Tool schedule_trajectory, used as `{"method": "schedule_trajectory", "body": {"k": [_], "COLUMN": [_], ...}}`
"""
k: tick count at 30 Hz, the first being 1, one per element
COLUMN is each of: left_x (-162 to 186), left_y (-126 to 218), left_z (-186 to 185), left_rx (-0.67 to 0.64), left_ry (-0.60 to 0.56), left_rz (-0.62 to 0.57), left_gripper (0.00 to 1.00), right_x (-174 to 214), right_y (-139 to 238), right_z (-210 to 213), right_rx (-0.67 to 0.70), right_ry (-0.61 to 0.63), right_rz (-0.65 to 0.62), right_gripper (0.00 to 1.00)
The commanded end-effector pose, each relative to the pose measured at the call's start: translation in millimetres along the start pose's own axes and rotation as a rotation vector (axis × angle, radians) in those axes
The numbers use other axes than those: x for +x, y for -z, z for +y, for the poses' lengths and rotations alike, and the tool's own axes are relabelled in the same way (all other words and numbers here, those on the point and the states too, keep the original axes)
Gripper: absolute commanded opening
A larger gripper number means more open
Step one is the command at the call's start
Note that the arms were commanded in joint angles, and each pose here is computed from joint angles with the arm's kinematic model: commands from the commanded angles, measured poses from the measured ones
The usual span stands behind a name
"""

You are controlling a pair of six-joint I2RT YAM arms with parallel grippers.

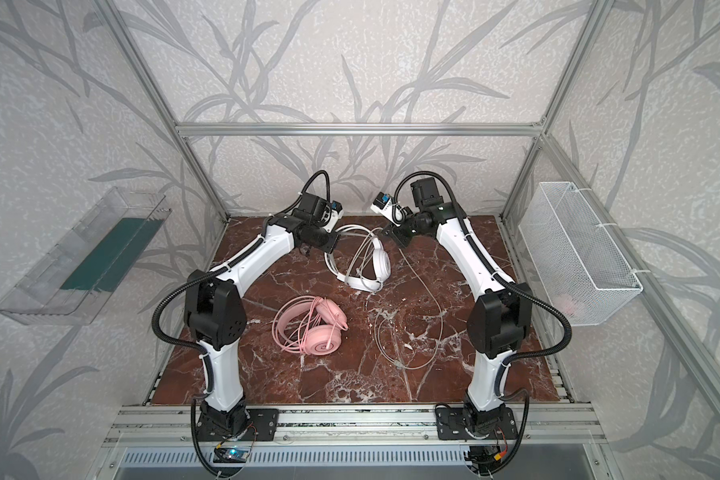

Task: Wrap the headphones
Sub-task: 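Wrap the white cable over the white headset with the right gripper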

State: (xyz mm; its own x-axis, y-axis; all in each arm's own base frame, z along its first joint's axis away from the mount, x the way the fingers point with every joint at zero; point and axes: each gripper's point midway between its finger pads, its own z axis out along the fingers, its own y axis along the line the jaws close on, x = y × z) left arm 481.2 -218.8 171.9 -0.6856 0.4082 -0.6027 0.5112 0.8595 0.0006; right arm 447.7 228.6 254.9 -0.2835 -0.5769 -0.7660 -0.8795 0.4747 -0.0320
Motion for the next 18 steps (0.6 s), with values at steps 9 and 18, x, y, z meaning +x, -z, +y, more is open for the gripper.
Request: {"method": "schedule_trajectory", "body": {"k": [9,18], "left_x": [-20.9,-29.2], "left_y": [38.5,51.7], "left_z": [-29.2,-41.2], "left_rx": [0.14,0.213], "left_ry": [-0.043,-0.009], "left_rz": [-0.093,-0.138], "left_gripper": [0.0,0.0], "right_x": [15.8,45.3], "right_y": [-27.8,-53.0], "right_z": [-35.5,-50.6], "right_rx": [0.021,-0.032], "right_ry": [-0.149,-0.337], "right_rz": [-0.012,-0.037], "right_gripper": [0.0,0.04]}}
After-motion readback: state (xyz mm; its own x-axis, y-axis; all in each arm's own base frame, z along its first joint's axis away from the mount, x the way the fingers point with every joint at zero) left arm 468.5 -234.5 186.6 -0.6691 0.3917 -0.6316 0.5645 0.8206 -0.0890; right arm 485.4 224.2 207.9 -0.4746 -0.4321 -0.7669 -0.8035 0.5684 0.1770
